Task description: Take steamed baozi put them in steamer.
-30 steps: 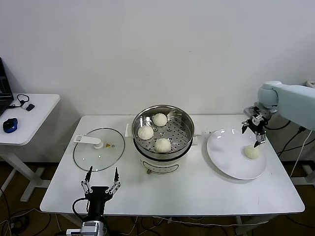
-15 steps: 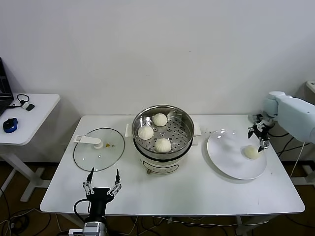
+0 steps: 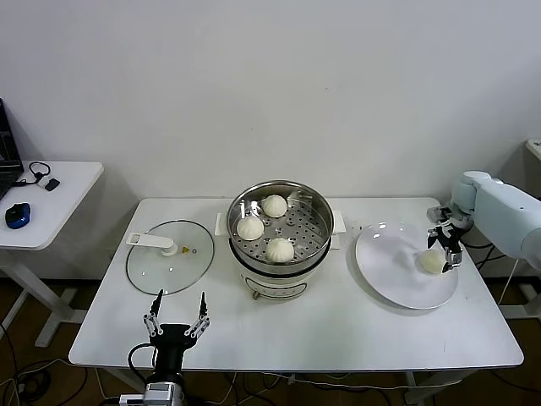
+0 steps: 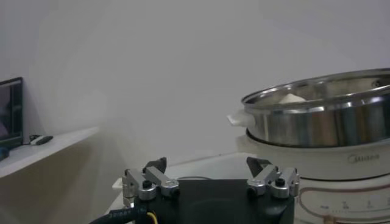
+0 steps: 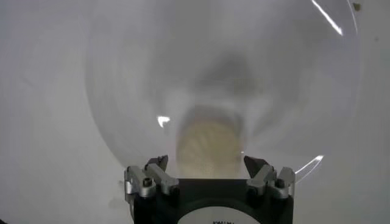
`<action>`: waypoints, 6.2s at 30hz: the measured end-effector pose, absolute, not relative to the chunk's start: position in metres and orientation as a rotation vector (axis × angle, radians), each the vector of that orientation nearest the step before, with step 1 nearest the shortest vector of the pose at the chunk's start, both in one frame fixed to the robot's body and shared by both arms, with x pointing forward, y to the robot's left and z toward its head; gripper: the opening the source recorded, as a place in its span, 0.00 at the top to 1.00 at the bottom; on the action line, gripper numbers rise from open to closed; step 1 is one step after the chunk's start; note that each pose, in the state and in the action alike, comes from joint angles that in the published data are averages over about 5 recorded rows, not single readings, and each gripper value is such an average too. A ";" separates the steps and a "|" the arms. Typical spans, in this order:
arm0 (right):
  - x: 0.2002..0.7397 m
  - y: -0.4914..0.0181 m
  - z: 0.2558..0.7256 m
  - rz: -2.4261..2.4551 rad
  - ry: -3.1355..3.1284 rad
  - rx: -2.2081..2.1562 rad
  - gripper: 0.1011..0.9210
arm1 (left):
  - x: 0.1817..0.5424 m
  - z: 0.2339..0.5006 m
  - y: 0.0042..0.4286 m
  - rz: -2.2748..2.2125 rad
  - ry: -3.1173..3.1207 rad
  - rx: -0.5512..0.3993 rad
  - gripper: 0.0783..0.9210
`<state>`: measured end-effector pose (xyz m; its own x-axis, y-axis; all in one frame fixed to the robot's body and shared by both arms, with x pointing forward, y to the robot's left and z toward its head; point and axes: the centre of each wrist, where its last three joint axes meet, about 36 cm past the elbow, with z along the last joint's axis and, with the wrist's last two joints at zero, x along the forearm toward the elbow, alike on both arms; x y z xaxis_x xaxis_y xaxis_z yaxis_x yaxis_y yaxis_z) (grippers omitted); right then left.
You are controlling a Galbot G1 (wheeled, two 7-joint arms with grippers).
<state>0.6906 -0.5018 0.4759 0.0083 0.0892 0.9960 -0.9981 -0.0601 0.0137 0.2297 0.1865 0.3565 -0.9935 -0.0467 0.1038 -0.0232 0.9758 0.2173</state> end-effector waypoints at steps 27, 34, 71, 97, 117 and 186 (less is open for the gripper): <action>0.691 -0.501 0.483 1.309 -1.132 1.172 0.65 | 0.231 0.360 0.186 -0.323 -3.031 0.058 0.12; 0.696 -0.483 0.528 1.357 -1.149 1.192 0.66 | 0.232 0.363 0.184 -0.304 -3.044 0.051 0.12; 0.669 -0.193 0.704 1.474 -1.345 1.382 0.57 | 0.243 0.386 0.188 -0.222 -3.099 0.059 0.12; 0.683 -0.164 0.608 1.460 -1.310 1.369 0.51 | 0.243 0.380 0.192 -0.225 -3.088 0.077 0.12; 0.680 -0.189 0.646 1.379 -1.381 1.371 0.12 | 0.240 0.388 0.192 -0.231 -3.100 0.076 0.12; 0.295 -0.318 0.393 -0.192 -3.285 0.221 0.12 | 0.227 0.381 0.189 -0.304 -3.096 0.061 0.12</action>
<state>0.2945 -0.3180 0.3927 -0.9789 -0.1237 -0.1629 -0.1418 0.9844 0.1045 0.2272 0.1889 0.3814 -0.9988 -0.0419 0.0256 -0.0361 0.9801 0.1951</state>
